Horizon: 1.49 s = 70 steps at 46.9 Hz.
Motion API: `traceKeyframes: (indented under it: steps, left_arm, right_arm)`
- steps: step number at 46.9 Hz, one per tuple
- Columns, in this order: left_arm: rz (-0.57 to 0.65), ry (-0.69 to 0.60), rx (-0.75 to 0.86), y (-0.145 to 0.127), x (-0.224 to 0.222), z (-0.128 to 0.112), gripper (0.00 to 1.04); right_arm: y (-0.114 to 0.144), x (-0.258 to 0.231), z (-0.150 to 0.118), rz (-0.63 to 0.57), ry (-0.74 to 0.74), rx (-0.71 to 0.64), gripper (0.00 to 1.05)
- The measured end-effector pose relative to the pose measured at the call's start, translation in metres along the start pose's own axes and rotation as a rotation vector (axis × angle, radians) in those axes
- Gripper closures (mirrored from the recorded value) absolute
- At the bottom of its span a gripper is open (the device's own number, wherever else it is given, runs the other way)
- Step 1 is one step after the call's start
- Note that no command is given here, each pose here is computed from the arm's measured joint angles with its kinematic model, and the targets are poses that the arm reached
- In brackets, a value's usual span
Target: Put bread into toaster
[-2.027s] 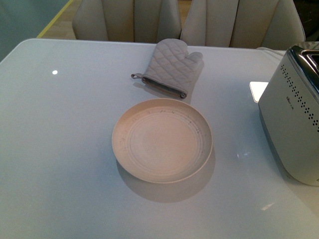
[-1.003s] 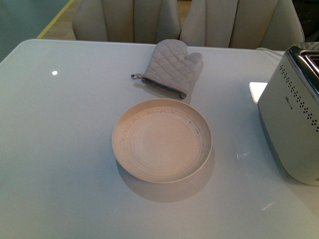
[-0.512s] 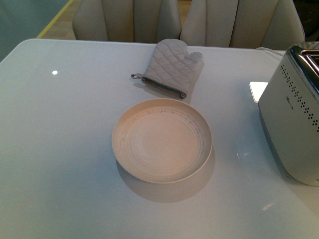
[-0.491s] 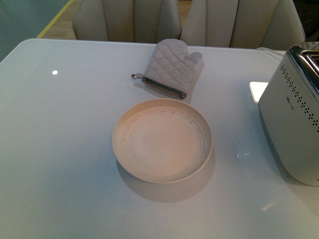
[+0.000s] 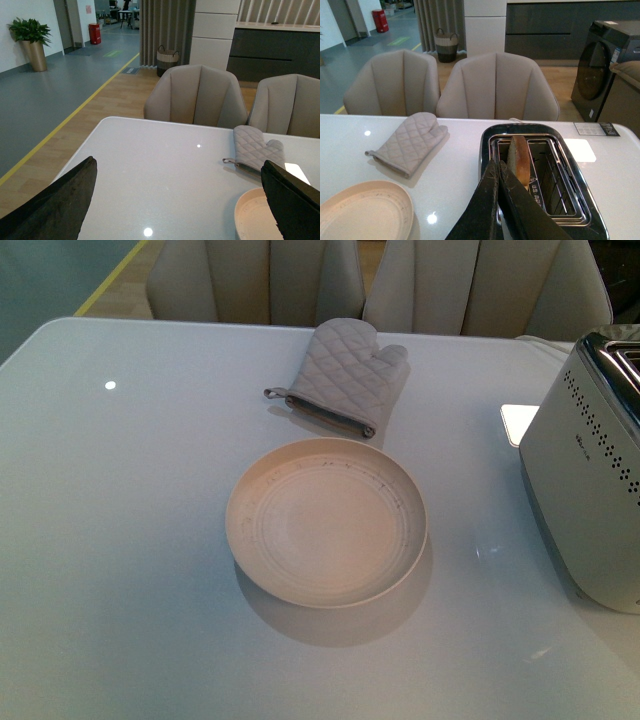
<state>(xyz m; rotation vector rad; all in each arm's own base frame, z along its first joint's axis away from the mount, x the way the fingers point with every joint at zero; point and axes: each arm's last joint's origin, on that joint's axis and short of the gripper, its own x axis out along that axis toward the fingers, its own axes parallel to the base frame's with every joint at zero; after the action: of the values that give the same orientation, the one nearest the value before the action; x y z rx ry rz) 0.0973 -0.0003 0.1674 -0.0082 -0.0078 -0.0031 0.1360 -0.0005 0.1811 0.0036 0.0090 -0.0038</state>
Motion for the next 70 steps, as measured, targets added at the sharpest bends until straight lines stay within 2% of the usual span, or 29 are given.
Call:
traceKeyframes:
  steps: [19, 70]
  left_arm:
    - [0.0, 0.0, 0.0, 0.0, 0.0, 0.0, 0.07]
    - [0.0, 0.0, 0.0, 0.0, 0.0, 0.0, 0.07]
  right_arm:
    - [0.0, -0.012, -0.01, 0.001, -0.016, 0.0, 1.03]
    - [0.0, -0.039, -0.012, 0.0, -0.023, 0.0, 1.03]
